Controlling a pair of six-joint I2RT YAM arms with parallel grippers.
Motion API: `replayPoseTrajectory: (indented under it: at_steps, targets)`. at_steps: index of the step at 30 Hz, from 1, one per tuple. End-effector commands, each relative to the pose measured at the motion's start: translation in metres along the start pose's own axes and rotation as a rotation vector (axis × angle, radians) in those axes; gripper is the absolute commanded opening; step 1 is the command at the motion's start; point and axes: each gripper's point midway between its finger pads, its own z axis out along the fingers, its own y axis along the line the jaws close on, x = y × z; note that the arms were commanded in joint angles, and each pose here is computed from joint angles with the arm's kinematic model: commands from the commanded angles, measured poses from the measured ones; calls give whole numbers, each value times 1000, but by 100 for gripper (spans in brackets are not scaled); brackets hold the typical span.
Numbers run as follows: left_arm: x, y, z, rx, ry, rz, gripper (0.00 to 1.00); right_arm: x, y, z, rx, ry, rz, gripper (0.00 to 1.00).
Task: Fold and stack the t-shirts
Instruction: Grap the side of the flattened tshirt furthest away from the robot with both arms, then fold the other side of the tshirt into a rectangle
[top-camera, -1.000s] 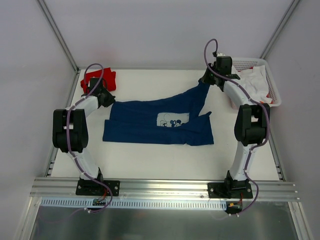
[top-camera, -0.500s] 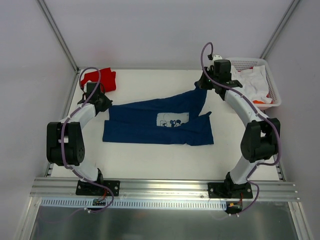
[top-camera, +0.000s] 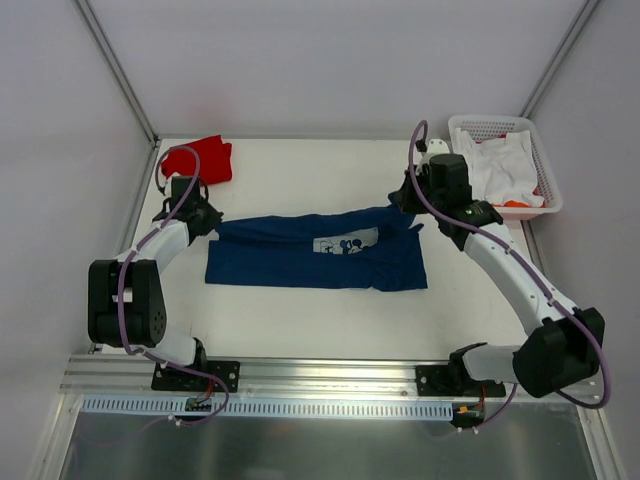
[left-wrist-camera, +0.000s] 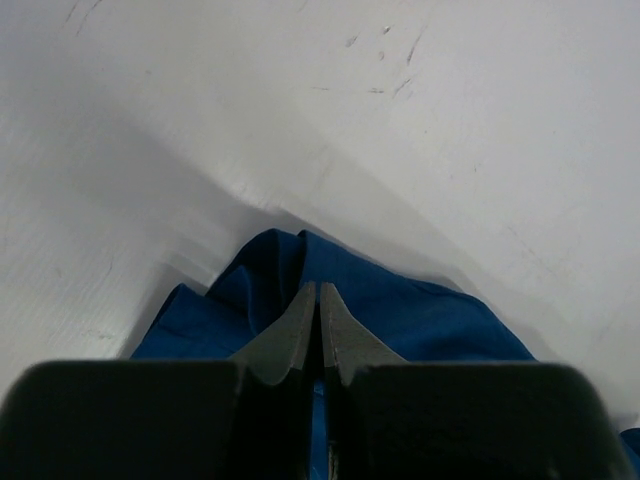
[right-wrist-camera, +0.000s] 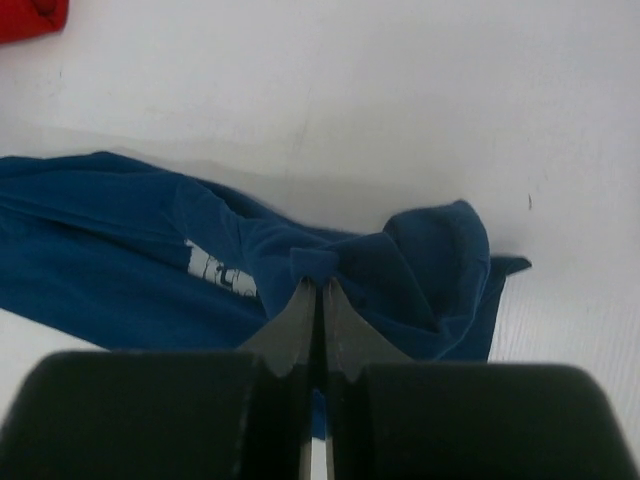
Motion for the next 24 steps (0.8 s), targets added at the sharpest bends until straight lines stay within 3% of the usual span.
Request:
replayPoseTrajectory:
  at_steps: [1,17,24]
  targets:
    - [-2,-1,-8,8,-27,-9,0,17,-3,-26,55,2,44,0]
    - [9,8,-15,3,-14,-16,0,142,9,-47,117,223,193,0]
    - [13,22,-28,-17,-49,-49,0,163,3,-50,181,262,211,0]
